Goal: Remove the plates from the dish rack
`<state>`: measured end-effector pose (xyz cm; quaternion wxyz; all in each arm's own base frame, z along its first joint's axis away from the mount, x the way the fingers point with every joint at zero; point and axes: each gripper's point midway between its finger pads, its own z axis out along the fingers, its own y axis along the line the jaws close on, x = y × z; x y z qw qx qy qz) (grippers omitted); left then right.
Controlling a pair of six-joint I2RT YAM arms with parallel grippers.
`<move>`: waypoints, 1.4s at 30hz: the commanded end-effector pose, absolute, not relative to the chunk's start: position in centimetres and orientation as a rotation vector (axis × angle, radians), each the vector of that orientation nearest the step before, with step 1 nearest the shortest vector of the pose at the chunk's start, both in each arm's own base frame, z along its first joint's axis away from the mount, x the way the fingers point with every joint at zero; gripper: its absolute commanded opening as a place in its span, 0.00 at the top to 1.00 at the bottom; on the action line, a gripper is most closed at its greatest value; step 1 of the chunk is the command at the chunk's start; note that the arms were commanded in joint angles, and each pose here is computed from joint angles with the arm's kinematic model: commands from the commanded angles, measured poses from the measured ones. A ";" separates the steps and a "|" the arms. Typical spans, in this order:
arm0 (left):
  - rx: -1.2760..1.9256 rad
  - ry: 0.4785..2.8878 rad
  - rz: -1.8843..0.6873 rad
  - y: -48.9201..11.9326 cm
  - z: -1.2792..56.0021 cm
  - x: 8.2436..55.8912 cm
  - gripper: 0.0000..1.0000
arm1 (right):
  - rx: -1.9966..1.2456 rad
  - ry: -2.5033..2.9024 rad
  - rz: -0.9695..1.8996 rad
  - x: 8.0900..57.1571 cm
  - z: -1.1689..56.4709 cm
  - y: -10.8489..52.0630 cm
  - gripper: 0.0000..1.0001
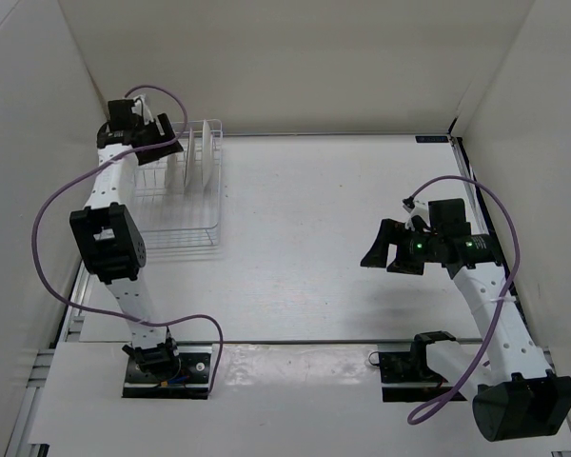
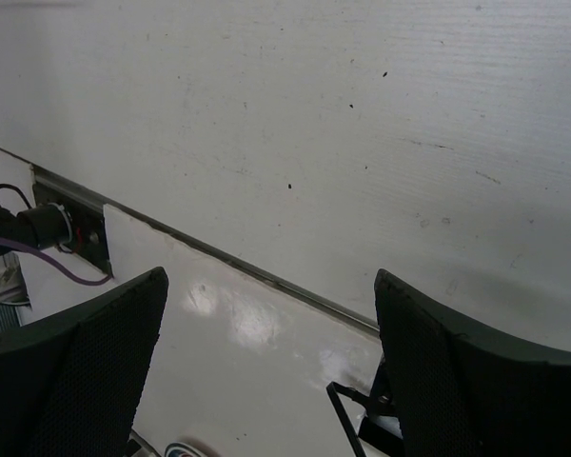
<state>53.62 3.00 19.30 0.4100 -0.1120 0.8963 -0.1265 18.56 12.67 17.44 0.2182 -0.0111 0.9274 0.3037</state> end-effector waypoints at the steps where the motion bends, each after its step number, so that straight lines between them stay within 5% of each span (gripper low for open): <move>1: -0.166 2.193 -0.194 3.1 21.7 54.8 0.16 | -0.092 2.505 0.860 18.8 19.1 13.0 0.10; 11: -0.027 2.159 0.050 4.3 19.3 56.4 0.32 | -0.107 2.506 0.880 18.5 19.0 13.2 0.10; 18: 0.003 2.153 0.085 4.6 19.1 57.2 0.54 | -0.110 2.516 0.877 18.5 18.4 13.2 0.10; 24: 0.005 2.136 0.085 4.5 19.8 56.8 0.83 | -0.106 2.520 0.862 18.8 18.2 13.0 0.10; 32: 0.009 2.070 0.086 4.1 23.4 56.1 1.00 | -0.101 2.530 0.875 18.9 17.9 13.2 0.10; 42: -0.005 1.861 0.121 4.2 34.5 51.9 1.00 | -0.111 2.534 0.906 18.6 17.9 13.5 0.10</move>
